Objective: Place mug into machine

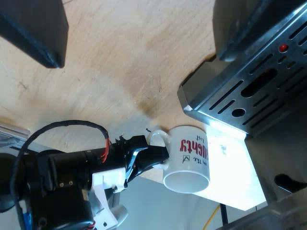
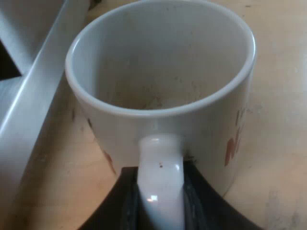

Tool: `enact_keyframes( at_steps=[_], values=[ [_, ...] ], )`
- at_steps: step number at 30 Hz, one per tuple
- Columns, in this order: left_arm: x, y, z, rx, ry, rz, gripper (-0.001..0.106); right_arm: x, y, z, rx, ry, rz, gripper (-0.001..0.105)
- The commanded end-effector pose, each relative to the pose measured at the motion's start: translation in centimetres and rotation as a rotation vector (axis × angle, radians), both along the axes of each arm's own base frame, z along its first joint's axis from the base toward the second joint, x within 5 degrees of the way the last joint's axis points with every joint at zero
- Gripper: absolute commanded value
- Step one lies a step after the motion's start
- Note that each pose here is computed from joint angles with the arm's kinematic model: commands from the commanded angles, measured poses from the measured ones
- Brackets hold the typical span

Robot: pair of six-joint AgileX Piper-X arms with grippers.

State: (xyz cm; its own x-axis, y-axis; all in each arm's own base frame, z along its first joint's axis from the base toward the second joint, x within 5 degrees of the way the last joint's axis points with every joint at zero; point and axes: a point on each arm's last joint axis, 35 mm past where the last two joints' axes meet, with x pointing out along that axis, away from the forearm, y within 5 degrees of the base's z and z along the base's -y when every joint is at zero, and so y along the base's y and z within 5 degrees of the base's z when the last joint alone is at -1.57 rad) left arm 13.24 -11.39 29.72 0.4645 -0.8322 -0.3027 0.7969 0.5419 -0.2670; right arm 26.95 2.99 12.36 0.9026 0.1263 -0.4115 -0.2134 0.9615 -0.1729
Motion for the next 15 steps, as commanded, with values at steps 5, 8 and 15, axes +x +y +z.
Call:
enact_keyframes(
  at_steps=[5,8,15],
  values=[
    [0.0,0.0,0.2,-0.008,-0.01,0.015,0.065,-0.8,0.9,2.3,-0.005,-0.017,0.044,0.0],
    [0.0,0.0,0.2,-0.008,-0.01,0.015,0.065,-1.4,1.1,3.4,-0.014,-0.004,0.04,0.0],
    [-0.3,0.2,0.6,-0.026,-0.017,0.01,0.065,-3.4,1.0,6.8,-0.037,-0.033,0.049,0.0]
  ],
)
